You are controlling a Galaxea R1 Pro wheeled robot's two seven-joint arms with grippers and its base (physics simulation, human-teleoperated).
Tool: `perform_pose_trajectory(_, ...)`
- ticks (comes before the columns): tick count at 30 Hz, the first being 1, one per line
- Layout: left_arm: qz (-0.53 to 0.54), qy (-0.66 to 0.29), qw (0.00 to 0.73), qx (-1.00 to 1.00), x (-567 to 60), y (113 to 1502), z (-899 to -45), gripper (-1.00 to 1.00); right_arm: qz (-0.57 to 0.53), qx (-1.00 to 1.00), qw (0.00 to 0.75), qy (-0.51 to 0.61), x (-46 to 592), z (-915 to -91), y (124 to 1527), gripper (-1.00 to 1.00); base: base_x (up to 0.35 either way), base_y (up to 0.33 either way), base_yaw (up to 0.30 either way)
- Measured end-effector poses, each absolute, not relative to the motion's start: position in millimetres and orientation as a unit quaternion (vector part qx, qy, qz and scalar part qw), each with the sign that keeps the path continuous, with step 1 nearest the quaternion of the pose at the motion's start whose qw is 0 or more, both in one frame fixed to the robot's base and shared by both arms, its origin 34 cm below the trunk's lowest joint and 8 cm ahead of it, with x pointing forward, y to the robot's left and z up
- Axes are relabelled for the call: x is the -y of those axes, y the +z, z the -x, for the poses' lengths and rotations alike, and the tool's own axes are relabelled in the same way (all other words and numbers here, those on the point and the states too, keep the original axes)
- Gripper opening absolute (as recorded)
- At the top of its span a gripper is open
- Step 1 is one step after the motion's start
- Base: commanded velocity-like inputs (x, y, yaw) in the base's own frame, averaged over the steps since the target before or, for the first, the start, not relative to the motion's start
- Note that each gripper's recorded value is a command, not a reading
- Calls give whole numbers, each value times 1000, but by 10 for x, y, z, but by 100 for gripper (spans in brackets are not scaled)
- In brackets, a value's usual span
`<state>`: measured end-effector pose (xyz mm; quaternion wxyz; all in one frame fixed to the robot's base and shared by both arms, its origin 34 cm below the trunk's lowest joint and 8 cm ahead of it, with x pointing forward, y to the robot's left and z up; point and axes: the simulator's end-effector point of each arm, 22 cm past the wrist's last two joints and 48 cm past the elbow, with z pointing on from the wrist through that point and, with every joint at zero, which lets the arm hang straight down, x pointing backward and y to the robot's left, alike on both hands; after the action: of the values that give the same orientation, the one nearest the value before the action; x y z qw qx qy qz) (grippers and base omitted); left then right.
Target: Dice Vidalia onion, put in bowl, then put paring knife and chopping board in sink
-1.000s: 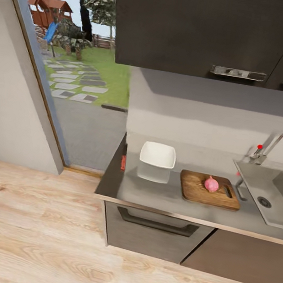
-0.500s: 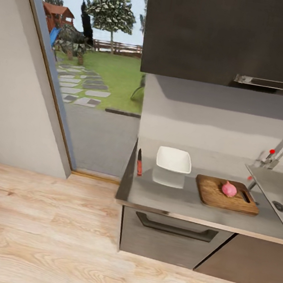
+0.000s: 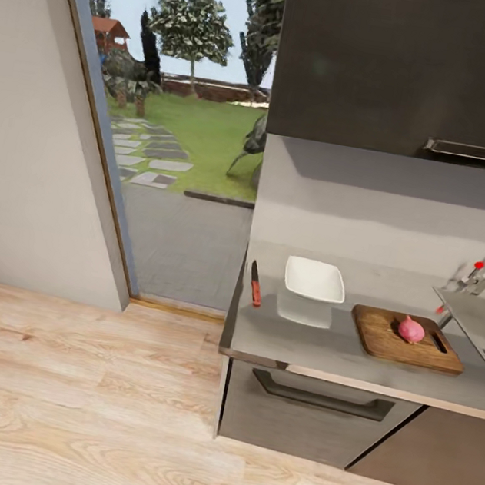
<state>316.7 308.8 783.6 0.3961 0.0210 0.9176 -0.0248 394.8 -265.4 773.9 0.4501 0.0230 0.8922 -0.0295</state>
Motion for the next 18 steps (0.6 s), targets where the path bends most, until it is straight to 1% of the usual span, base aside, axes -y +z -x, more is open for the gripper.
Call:
perform_pose_trajectory(2,-18,-26,395,-918,-3057,7824,-3154,100,-30,-877,477,-45,2688,-4419,8205,100,0,2,0)
perform_pose_trajectory(6,-17,-27,394,-918,-3040,7818,-3148,100,-45,-861,500,-84,2816,-5013,8938,100,0,0,0)
perform_pose_trajectory(8,-17,-26,392,-920,-3046,7800,-3125,100,-57,-840,532,-96,2845,-5554,9372,100,0,0,0)
perform_pose_trajectory(13,-17,-25,390,-920,-3053,7784,-3107,100,-61,-847,521,-91,2706,-6084,9655,100,0,0,0)
perform_pose_trajectory(16,-17,-25,389,-921,-3057,7778,-3100,100,-71,-837,537,-77,2448,-6627,10136,100,0,0,0)
perform_pose_trajectory(18,-17,-25,389,-921,-3057,7778,-3098,100,-67,-838,536,-79,2363,-6756,10272,100,0,0,0)
